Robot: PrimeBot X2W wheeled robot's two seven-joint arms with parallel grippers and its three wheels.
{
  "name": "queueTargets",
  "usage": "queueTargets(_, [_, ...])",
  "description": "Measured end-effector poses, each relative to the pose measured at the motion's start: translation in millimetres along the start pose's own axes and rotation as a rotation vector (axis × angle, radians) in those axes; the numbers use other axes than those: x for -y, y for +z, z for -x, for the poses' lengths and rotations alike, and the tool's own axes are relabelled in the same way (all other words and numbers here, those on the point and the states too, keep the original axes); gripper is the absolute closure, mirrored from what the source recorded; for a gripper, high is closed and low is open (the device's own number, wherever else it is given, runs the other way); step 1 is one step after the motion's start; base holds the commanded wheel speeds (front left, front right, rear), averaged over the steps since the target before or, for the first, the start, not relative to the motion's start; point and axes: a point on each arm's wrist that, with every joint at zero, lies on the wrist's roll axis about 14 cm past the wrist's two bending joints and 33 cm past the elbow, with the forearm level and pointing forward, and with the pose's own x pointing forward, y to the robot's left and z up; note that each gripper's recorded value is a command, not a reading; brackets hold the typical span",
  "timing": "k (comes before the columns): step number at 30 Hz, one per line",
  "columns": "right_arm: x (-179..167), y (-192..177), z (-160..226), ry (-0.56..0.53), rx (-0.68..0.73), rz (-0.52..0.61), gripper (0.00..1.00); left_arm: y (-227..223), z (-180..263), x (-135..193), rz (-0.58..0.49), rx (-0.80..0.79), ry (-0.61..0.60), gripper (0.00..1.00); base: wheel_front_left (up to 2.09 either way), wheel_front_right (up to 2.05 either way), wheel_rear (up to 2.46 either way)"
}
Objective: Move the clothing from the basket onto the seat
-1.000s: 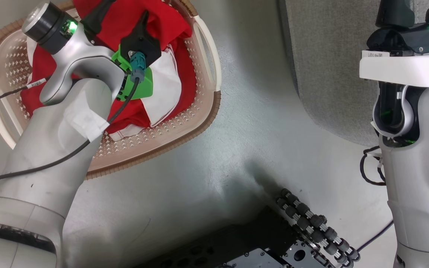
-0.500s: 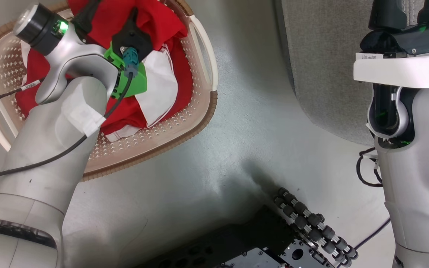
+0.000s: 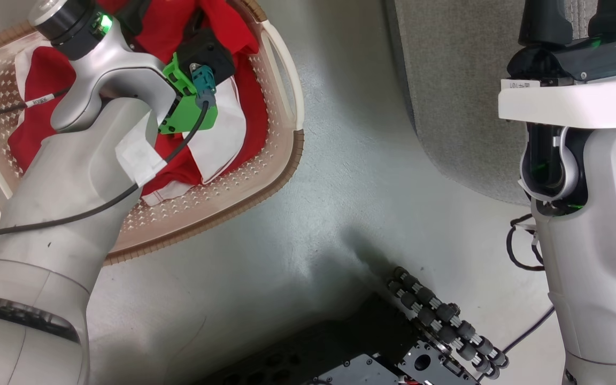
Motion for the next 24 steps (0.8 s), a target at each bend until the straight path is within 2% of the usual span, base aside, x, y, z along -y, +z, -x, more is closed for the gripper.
queueTargets(4, [0.2,-0.8,0.3,-0.005,-0.003,0.002,0.00,-2.3,-1.5,0.6,-0.021,-0.009,-0.010,0.00,0.00,0.00,0.00])
queueTargets(5, [-0.1,-0.8,0.2,-0.004,-0.003,0.002,0.00,-2.7,-1.7,1.0,-0.024,-0.011,-0.012,0.45,0.00,0.00,0.00])
queueTargets(6, [-0.3,-0.6,-0.1,-0.004,-0.002,0.002,0.00,-2.8,-2.0,1.0,-0.028,-0.011,-0.014,0.63,0.00,0.00,0.00])
queueTargets(7, [-0.4,-0.1,-0.6,-0.003,0.000,0.002,0.00,-2.5,-2.3,0.7,-0.032,-0.011,-0.014,0.85,0.00,0.00,0.00])
queueTargets(8, [-0.6,0.4,-1.0,-0.002,0.002,0.002,0.00,-2.3,-2.5,0.5,-0.036,-0.011,-0.015,1.00,0.00,0.00,0.00])
queueTargets(19, [1.1,3.0,-2.8,-0.010,0.012,-0.001,0.00,5.1,-2.4,1.3,-0.058,0.013,-0.026,1.00,0.00,0.00,0.00])
queueTargets(24, [2.1,4.3,-4.5,-0.015,0.019,0.002,0.00,11.2,2.5,-0.7,-0.025,0.027,-0.007,1.00,0.00,0.00,0.00])
